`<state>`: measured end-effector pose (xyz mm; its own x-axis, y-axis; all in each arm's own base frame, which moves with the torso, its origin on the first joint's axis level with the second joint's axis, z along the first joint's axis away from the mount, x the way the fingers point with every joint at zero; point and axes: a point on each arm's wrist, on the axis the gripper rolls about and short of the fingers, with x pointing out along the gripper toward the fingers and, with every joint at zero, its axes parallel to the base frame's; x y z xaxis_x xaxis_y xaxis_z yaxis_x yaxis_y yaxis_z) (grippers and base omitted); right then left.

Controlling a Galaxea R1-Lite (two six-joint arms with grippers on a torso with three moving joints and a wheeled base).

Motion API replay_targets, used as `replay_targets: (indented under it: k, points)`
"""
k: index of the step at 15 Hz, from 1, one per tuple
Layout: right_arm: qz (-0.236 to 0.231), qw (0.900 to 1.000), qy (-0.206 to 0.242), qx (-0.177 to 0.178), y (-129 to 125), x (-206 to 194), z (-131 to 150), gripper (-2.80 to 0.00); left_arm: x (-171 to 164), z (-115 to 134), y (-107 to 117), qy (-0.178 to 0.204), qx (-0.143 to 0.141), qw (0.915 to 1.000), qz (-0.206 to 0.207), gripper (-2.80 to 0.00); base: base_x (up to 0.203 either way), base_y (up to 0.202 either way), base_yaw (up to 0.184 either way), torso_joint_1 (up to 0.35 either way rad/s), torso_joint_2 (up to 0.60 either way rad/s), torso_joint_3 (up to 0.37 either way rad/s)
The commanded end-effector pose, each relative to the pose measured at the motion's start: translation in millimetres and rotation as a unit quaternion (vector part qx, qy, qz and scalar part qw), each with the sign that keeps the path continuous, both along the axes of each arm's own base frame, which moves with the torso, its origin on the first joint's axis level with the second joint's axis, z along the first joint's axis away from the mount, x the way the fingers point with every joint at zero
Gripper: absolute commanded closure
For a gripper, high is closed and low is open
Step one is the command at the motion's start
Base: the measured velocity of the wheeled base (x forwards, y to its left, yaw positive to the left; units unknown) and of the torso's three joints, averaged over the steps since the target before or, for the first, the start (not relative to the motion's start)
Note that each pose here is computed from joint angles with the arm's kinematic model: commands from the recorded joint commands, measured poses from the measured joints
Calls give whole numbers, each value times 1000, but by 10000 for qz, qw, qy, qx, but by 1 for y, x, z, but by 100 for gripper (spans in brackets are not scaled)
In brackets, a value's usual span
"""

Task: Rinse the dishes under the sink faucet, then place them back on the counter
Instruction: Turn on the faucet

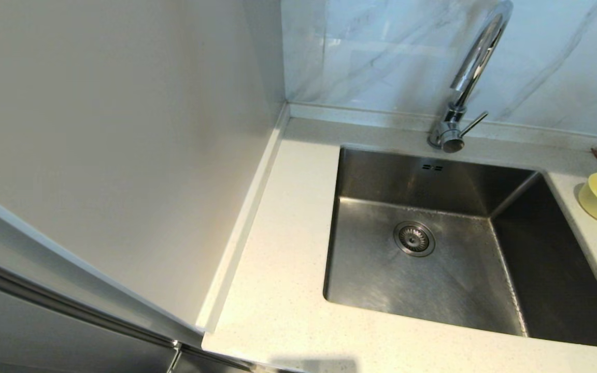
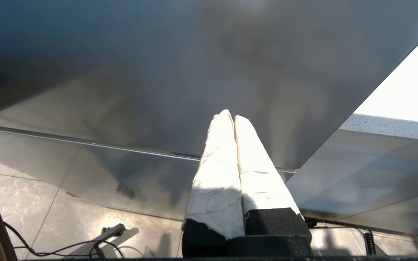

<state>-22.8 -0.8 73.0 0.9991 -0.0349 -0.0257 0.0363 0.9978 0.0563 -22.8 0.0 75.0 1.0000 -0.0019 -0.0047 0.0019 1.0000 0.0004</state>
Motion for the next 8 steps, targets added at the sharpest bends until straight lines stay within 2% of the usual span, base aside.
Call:
replay_targets:
  k: [1, 8]
  points:
    - [-2, 10000, 47, 5, 0, 1, -3, 0, 0, 0, 0, 0, -2, 10000, 2, 0, 0, 0, 0, 0, 0, 0]
    - [56, 9999, 5, -121, 0, 0, 1, 0, 0, 0, 0, 0, -2, 10000, 2, 0, 0, 0, 0, 0, 0, 0]
